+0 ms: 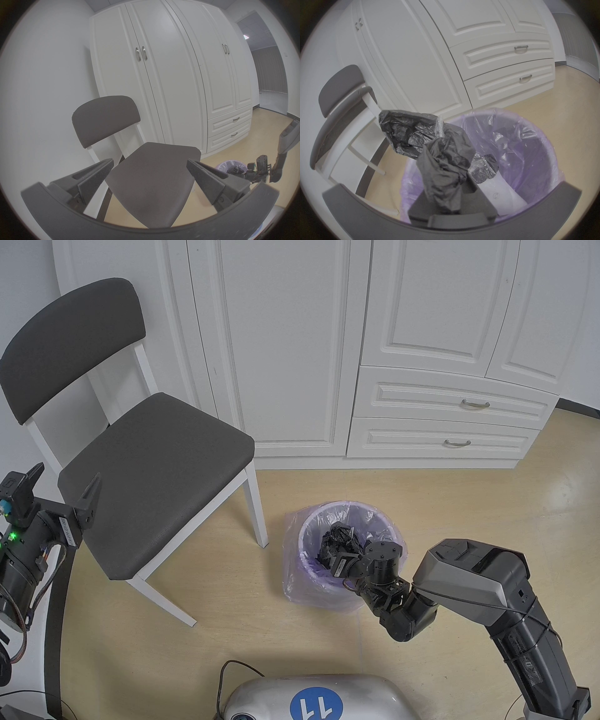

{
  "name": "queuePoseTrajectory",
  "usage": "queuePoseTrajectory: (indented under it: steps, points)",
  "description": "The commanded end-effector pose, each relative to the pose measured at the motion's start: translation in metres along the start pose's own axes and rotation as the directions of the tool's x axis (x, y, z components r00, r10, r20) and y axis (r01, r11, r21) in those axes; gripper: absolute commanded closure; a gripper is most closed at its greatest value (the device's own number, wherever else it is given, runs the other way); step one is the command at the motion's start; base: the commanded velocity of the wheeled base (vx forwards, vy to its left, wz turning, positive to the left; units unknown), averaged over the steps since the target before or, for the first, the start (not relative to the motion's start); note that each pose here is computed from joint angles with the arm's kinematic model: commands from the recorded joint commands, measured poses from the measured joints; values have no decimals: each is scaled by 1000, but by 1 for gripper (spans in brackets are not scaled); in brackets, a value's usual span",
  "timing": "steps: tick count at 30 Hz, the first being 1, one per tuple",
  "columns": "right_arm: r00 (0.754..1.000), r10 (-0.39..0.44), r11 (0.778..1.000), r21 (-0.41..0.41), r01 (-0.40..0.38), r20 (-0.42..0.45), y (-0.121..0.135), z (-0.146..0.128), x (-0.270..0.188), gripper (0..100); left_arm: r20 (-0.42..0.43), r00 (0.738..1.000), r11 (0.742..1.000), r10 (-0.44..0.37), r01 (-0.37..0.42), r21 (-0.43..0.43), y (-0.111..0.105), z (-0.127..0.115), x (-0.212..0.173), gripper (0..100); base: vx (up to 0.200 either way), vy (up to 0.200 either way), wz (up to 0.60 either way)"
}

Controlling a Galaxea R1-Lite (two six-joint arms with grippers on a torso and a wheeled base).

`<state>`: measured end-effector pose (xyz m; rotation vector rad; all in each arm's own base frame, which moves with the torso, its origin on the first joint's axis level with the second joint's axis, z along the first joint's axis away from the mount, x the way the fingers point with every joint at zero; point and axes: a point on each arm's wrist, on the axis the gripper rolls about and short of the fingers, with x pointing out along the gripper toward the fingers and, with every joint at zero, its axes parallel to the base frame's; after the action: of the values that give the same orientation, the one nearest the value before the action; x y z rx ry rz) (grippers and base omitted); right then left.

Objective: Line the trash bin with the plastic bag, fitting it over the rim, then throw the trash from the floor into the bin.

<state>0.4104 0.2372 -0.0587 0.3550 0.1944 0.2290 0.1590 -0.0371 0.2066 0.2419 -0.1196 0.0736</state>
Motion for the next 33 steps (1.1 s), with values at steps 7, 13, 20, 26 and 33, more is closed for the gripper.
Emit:
queuePoseTrajectory:
  steps: [7,13,20,26,33]
  points:
    - [999,12,1000,20,-13,46,0,1,9,100,-4,1000,1000,0,0,3,0,-1,0,0,0,0,0]
    - [998,-6,1000,13,5,55,-9,-6,14,100,-11,1000,1000,-4,4,5,-1,-2,1,0,0,0,0]
    - [998,-4,1000,16,3,66,-10,-10,22,0,-13,1000,1000,-5,5,6,-1,-3,1,0,0,0,0]
    - [998,-4,1000,16,3,66,-10,-11,22,0,-15,1000,1000,-5,5,8,-2,-3,1,0,0,0,0]
    - [998,-3,1000,17,2,69,-9,-8,20,0,-15,1000,1000,-5,5,8,-2,-3,1,0,0,0,0]
